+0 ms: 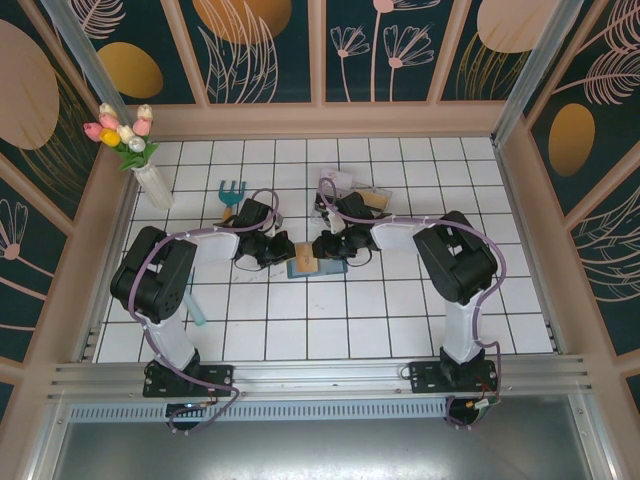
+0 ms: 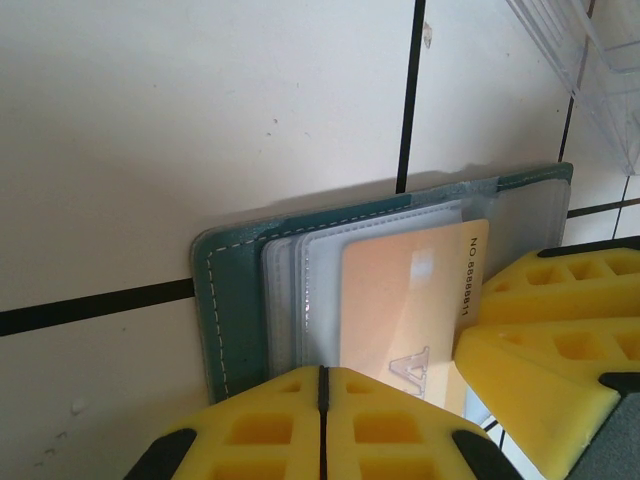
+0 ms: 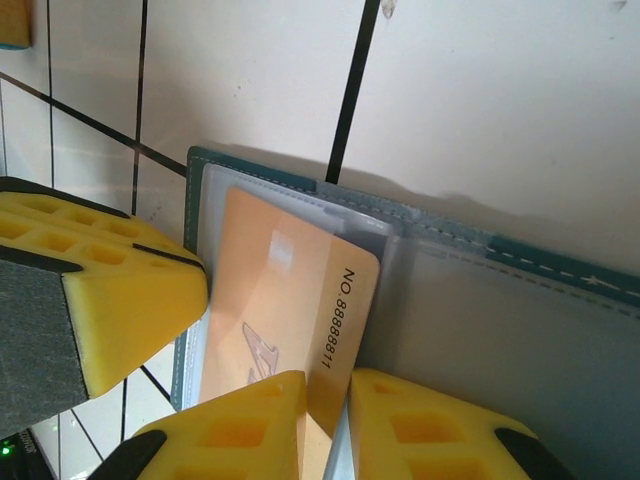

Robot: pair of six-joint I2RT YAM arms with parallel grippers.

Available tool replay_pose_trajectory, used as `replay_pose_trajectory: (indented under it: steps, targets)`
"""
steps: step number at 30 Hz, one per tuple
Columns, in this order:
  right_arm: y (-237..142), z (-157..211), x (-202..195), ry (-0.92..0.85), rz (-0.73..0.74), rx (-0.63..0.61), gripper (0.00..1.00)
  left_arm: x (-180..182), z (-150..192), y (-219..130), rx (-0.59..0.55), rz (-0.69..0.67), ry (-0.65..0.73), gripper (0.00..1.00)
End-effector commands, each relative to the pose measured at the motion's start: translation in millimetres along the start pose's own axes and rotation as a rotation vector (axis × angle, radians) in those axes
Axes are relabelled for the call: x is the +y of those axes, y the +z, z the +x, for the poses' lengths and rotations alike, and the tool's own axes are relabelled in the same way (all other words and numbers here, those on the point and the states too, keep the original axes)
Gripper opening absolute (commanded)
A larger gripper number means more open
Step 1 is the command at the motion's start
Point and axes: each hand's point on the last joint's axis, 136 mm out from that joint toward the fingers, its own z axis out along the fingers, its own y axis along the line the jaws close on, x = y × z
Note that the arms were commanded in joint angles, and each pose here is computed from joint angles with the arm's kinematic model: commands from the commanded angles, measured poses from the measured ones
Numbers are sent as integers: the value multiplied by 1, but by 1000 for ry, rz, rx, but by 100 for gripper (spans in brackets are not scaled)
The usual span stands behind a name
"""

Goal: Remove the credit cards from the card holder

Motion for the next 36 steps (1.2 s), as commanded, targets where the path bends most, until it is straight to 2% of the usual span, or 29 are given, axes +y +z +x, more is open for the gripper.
replay_pose_trajectory:
  steps: [1,10,20,26,35,36]
  targets:
    - [7,0,-3,11,-4,16,19,22,11,9,38,-79,-11,8]
    - [-4,2,-14,16,54,16,6,27,7,4,0,-117,-10,8]
    - [-26,3,-25,8,86,8,5,27,7,4,1,-119,-6,8]
    - [-34,0,-17,-1,54,-14,0,19,4,2,3,-97,3,8]
    - [-54,2,9,-17,-63,-63,0,-9,-14,-8,-30,-41,49,10]
    - [-60,-2,3,3,-68,-79,0,-9,-14,-8,-29,-39,47,10]
